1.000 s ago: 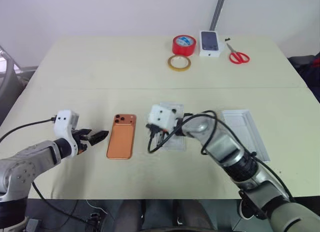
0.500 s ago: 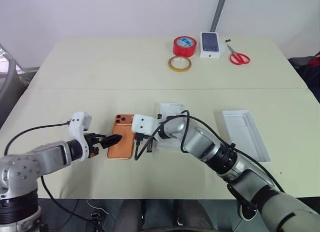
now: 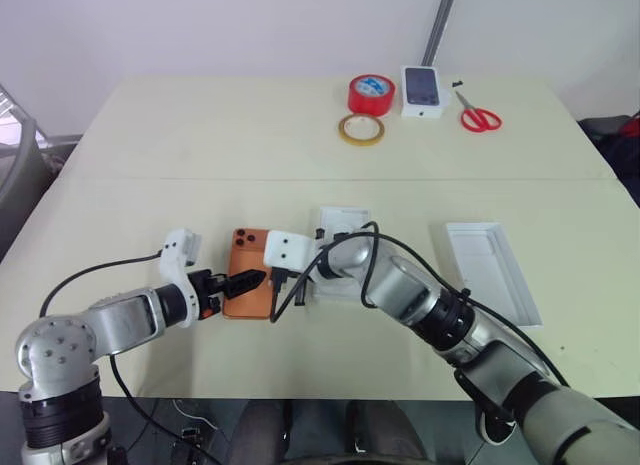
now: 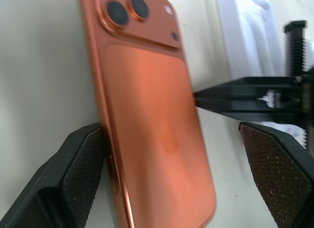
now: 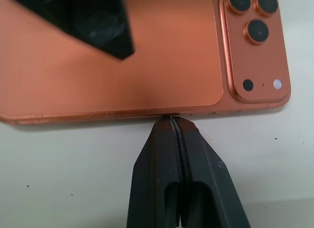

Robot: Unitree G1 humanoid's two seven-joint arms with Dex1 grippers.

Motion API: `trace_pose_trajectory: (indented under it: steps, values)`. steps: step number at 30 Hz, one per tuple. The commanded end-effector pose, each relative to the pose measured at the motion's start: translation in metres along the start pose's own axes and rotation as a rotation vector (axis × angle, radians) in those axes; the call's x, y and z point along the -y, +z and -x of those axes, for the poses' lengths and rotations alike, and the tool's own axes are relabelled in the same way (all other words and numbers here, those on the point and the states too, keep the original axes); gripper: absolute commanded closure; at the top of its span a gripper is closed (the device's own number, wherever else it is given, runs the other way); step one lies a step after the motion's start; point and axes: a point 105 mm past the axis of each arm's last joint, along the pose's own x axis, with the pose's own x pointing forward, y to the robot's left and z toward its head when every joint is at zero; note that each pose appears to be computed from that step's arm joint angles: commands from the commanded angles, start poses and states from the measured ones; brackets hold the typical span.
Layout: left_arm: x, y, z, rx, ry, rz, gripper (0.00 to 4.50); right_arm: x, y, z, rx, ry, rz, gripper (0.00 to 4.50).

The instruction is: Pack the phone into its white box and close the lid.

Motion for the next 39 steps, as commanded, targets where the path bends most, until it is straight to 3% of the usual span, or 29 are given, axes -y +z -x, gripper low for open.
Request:
trace_pose_trajectory:
  steps: [1, 7, 10, 14, 20, 24, 31, 39]
  values:
    - [0.012, -0.012, -0.007, -0.064, -0.06, 0.009, 0.09, -0.003, 0.005, 0.0, 0.023, 0.005, 0.001, 4.5]
    - [-0.002, -0.001, -0.003, -0.003, -0.002, 0.077, 0.09, -0.002, 0.005, 0.001, 0.022, -0.003, 0.004, 4.5]
    - [-0.005, 0.003, 0.0, 0.029, 0.004, 0.121, 0.91, 0.002, 0.005, 0.004, 0.026, -0.023, 0.007, 4.5]
    - [-0.005, 0.005, 0.002, 0.063, 0.002, 0.176, 2.84, 0.012, 0.009, 0.013, 0.042, -0.058, 0.0, 4.5]
    - [-0.014, 0.004, 0.005, 0.097, 0.017, 0.289, 2.84, 0.024, 0.015, 0.035, 0.076, -0.107, -0.005, 4.5]
    - [-0.012, 0.012, 0.009, 0.146, 0.0, 0.334, 4.47, 0.026, 0.019, 0.06, 0.127, -0.126, -0.006, 4.5]
    - [0.022, 0.043, 0.003, 0.24, -0.145, 0.347, 4.47, 0.03, -0.002, 0.123, 0.216, -0.176, -0.074, 4.5]
    - [0.067, 0.044, -0.045, 0.155, -0.297, 0.349, 4.47, 0.023, -0.063, 0.182, 0.14, -0.277, -0.251, 4.5]
